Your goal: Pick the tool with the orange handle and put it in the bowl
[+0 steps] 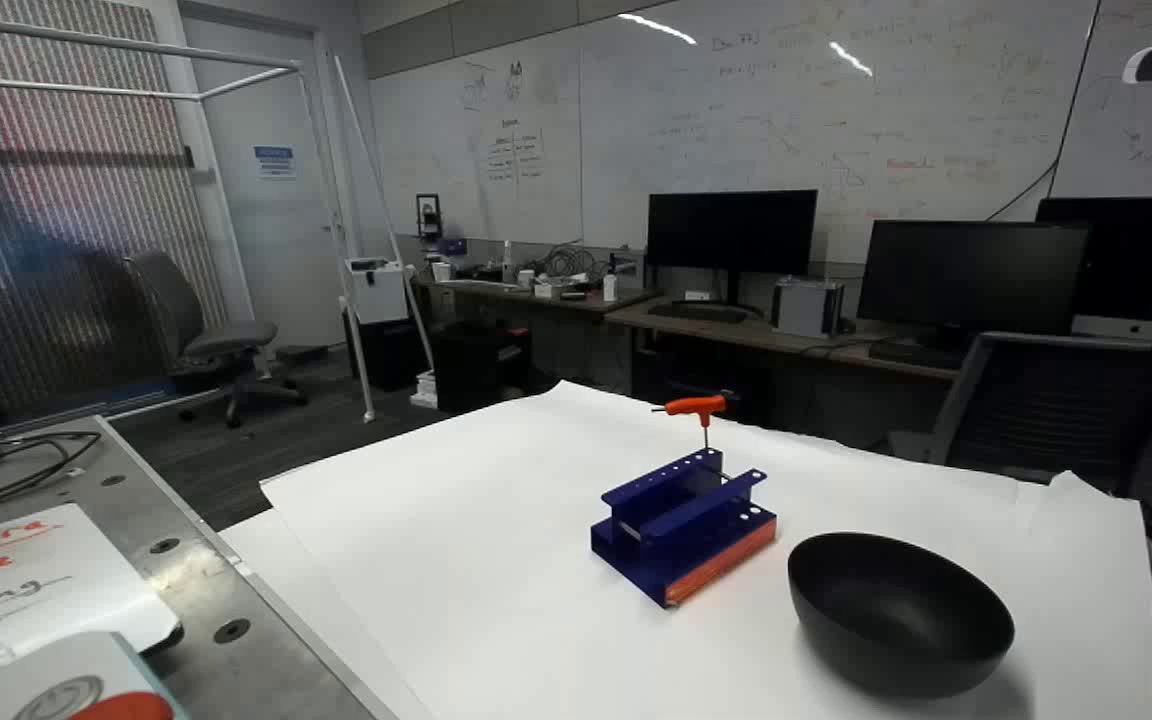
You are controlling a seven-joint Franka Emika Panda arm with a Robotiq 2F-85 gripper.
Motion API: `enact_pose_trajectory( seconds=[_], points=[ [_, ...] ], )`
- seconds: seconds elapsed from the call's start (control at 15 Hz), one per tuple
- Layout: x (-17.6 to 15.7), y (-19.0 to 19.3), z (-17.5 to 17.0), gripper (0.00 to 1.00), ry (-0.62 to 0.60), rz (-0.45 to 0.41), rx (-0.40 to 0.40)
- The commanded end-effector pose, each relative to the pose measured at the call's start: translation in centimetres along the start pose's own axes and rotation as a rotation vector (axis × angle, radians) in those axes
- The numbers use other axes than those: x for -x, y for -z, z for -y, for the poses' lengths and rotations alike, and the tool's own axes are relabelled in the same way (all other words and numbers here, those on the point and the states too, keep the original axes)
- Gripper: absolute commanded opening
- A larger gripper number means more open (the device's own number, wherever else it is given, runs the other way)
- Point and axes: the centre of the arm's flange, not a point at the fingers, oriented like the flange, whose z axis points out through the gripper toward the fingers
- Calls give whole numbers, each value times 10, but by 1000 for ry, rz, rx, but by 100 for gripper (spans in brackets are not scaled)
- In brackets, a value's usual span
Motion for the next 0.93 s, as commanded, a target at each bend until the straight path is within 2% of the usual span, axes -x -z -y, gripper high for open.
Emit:
enact_pose_trajectory(
  seconds=[0.0, 0.2, 0.27, 0.47, 0.6, 0.87],
  points=[
    [0, 1, 0, 100, 0, -3, 1],
    [0, 4, -1, 100, -1, -10, 2],
    [-13, 8, 1, 100, 23, -12, -17],
    [-84, 21, 30, 100, 109, -57, -22],
    [-116, 21, 50, 100, 172, -85, -17],
    [-190, 5, 90, 100, 256, -73, -48]
  ],
)
